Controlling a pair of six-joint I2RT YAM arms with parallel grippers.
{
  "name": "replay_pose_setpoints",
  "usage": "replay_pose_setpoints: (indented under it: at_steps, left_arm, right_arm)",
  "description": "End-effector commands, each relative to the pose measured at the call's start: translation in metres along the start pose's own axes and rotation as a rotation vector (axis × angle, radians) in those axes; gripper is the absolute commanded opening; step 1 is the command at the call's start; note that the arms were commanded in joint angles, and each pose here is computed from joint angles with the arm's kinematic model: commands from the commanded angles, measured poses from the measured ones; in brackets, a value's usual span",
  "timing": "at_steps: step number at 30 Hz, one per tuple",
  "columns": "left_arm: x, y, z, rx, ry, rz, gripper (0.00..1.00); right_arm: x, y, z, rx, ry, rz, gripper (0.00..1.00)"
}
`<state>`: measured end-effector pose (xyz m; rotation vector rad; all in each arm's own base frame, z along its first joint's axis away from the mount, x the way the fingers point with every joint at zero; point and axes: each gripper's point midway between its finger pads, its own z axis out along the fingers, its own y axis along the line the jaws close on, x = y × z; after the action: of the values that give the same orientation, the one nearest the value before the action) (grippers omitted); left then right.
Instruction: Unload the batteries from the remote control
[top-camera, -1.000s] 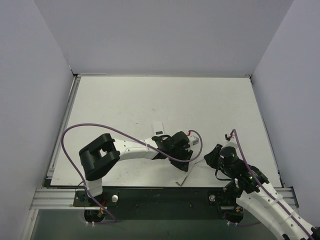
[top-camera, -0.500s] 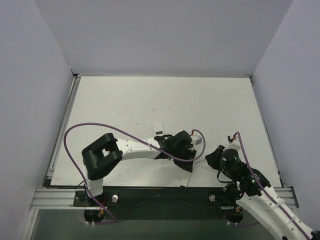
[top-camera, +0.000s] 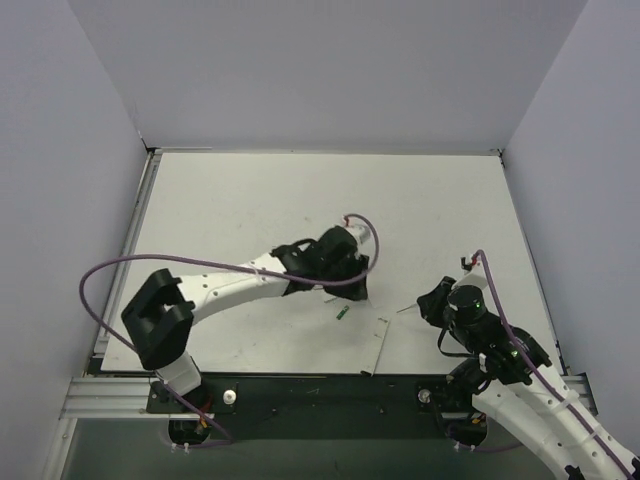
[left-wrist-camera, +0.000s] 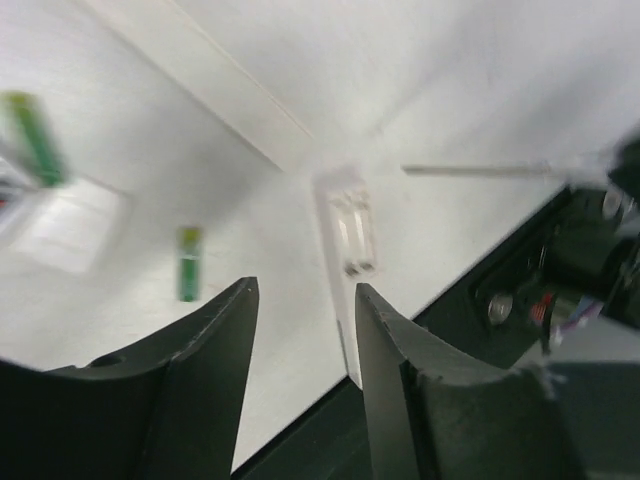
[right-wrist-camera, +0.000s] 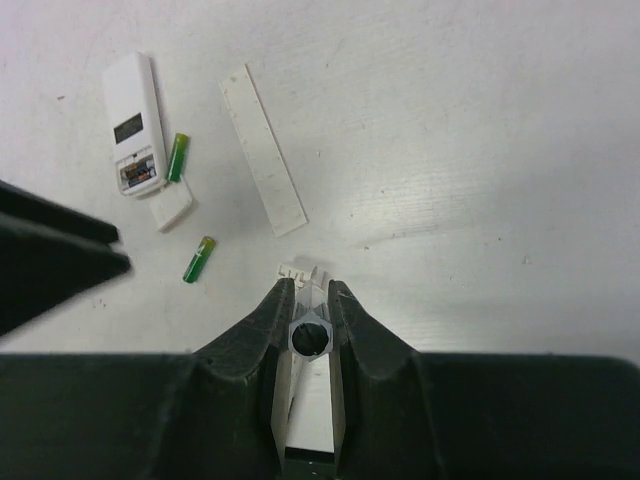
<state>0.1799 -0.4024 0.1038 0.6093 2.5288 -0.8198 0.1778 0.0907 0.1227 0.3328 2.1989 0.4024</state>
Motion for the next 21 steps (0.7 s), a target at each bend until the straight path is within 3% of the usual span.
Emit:
replay_pose_setpoints:
  at_steps: [1,3,8,12,14,21]
  left_arm:
    - [-0.072,0.087,-0.060,-0.231,-0.146,-0.247,0.56]
    - [-0.086,0.137,-0.077,-0.333,-0.173,-0.357,0.59]
    - [-0.111,0.198,-0.098,-0.459,-0.257,-0.458,0.70]
    - [-0.129,0.214,-0.096,-0.502,-0.255,-0.406,0.70]
    - [-0.121,0.222,-0.082,-0.529,-0.186,-0.387,0.70]
    - [-0.121,0.212,-0.043,-0.466,-0.111,-0.315,0.70]
  right_arm:
    - [-0.021,-0.005,-0.006,0.050,-0.059,-0.051,0.00]
    - [-0.024,-0.001,-0.008,0.031,-0.065,-0.054,0.00]
    - [-0.028,0.005,-0.013,-0.008,-0.080,-0.068,0.00]
    - [-0.027,0.004,-0.015,-0.020,-0.085,-0.071,0.00]
    - [-0.025,0.004,-0.014,-0.024,-0.081,-0.072,0.00]
    - [-0.022,0.005,-0.013,-0.040,-0.076,-0.071,0.00]
